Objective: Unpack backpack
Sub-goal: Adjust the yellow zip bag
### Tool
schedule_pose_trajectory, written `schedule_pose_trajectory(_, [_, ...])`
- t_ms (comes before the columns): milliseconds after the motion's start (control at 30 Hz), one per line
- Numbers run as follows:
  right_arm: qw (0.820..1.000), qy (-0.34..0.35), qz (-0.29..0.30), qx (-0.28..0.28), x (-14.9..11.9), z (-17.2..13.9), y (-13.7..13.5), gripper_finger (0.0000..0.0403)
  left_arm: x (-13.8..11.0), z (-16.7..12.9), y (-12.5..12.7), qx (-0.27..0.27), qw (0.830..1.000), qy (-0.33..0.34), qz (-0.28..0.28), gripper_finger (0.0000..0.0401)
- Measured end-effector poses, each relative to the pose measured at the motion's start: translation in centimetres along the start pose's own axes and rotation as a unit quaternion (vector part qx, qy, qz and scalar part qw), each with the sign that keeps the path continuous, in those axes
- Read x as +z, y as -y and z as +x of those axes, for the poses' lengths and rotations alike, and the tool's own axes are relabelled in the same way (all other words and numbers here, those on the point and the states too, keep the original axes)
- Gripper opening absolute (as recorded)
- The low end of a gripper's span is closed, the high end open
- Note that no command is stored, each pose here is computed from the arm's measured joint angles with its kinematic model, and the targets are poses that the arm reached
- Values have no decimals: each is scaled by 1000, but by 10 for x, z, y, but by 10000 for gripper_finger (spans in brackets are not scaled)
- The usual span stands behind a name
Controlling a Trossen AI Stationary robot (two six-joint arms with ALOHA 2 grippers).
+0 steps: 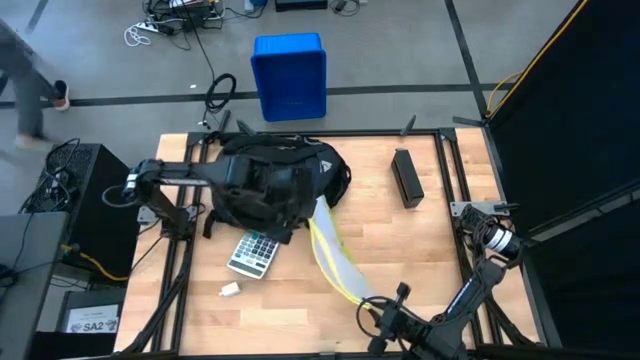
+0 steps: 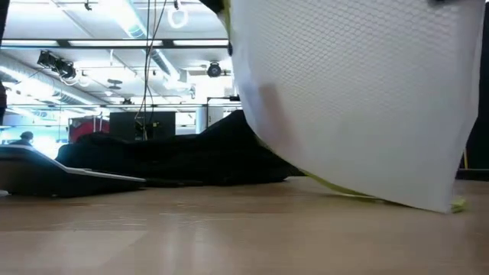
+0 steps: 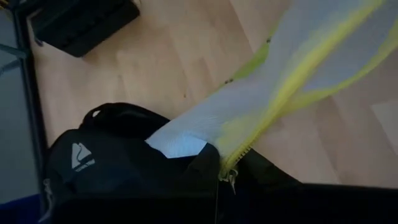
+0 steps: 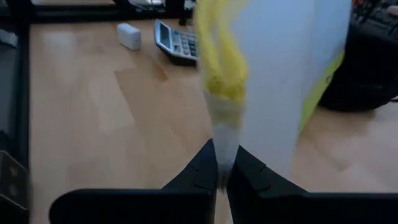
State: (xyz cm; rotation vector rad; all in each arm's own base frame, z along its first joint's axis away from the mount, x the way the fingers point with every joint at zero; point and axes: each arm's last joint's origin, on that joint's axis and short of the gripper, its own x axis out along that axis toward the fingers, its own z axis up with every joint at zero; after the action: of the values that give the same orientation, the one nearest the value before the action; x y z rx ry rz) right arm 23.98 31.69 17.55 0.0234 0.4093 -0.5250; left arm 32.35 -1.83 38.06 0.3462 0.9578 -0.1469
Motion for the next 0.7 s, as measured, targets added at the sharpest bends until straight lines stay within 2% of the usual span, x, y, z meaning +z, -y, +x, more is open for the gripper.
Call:
schedule_pose_trajectory(167, [999, 30, 26, 23, -10, -10, -4, 0, -5, 2, -22, -27, 999, 23, -32, 0])
schedule_pose_trajectory(333, [996, 65, 36, 41, -10, -27, -5, 0, -8, 1, -36, -10, 998, 31, -49, 0])
schedule_pose_trajectory(400, [995, 86, 42, 40, -7, -29, -4, 0, -9, 1, -39, -9, 998, 31, -52, 0])
schedule_pose_trajectory(600, [994, 90, 43, 35, -5, -26, -4, 0, -10, 1, -43, -6, 998, 32, -57, 0])
schedule_pose_trajectory(700, [996, 83, 15, 34, -4, -23, -6, 0, -10, 1, -42, -8, 998, 33, -55, 0])
